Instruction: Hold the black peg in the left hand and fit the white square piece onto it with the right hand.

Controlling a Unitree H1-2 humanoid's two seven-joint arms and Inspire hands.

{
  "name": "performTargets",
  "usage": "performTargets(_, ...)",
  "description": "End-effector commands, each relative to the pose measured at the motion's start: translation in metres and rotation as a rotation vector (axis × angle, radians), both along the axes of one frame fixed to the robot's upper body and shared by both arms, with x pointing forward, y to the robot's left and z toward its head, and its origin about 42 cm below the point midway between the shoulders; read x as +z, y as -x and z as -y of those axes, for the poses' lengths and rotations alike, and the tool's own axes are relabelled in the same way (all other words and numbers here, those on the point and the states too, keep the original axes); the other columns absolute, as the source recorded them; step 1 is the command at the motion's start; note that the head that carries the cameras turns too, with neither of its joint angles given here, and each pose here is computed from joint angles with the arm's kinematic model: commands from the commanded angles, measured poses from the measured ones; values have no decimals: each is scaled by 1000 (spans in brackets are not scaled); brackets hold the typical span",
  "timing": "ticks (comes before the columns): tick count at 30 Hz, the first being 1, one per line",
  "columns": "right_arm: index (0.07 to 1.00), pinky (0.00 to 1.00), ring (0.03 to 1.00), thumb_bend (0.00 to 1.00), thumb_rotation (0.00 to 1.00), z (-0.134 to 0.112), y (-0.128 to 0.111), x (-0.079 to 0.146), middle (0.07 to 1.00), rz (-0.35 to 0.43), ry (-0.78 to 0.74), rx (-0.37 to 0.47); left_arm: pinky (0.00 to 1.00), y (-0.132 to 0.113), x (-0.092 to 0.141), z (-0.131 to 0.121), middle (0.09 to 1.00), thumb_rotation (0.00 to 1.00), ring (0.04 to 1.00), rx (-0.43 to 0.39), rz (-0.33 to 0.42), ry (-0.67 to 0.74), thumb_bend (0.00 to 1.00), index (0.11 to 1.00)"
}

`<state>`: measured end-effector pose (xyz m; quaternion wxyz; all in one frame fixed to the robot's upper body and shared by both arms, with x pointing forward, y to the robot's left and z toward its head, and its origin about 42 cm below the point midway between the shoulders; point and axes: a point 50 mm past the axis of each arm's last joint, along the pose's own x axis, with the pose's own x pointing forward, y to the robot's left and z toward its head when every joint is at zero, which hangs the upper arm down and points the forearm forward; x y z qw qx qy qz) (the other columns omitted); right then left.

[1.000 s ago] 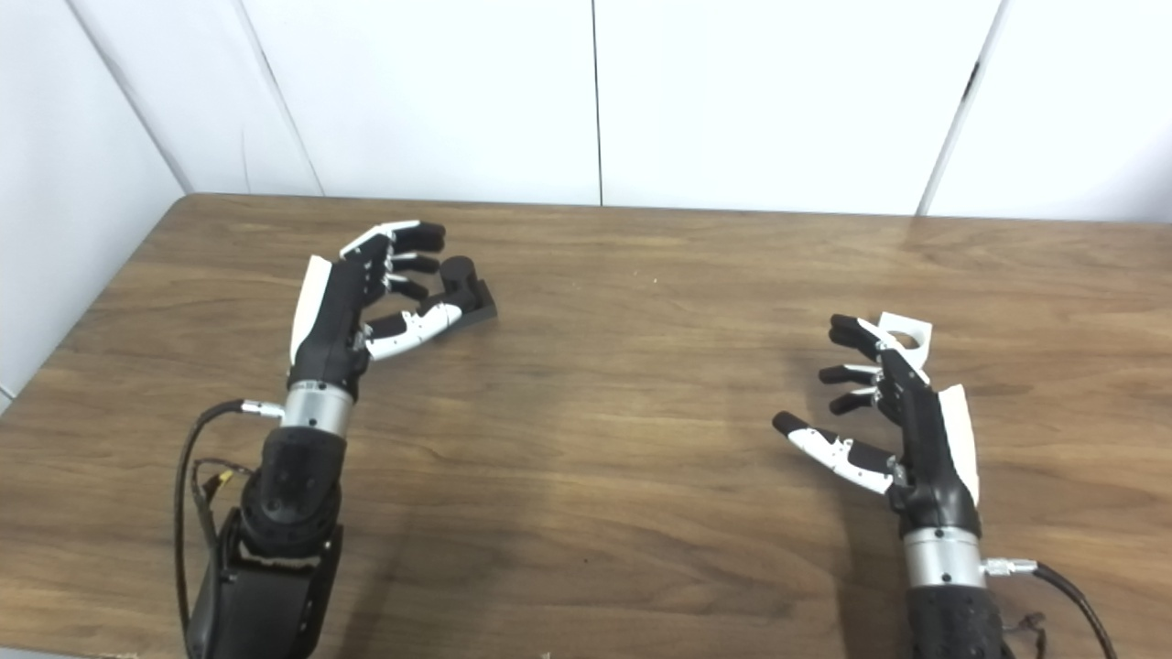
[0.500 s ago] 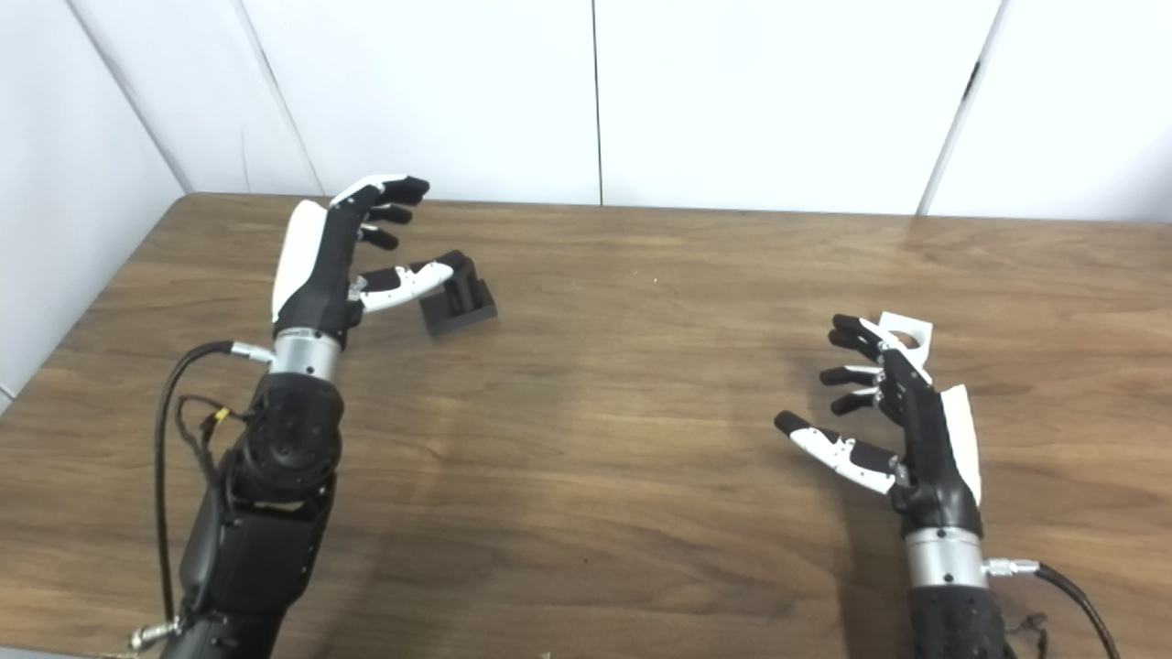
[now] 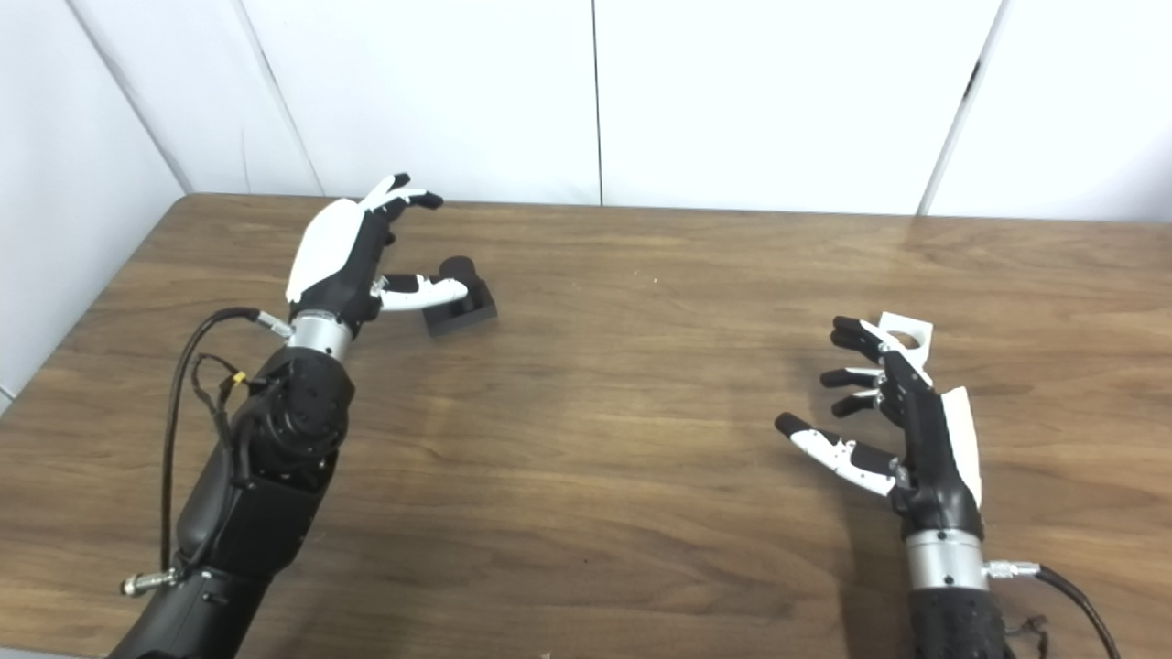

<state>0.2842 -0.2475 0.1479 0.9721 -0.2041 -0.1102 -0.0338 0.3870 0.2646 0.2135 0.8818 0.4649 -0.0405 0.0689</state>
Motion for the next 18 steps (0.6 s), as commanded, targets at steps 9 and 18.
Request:
performTargets(9, 795, 480, 632, 615, 0, -3, -3, 18, 791, 80, -4, 7, 923, -19, 13, -9, 1000, 366, 1000, 16, 9, -128, 902, 828)
performTargets(18, 797, 482, 632, 612, 0, -3, 0, 20, 792, 77, -3, 3, 953, -25, 1, -13, 1000, 427, 1000, 34, -46, -169, 925, 828)
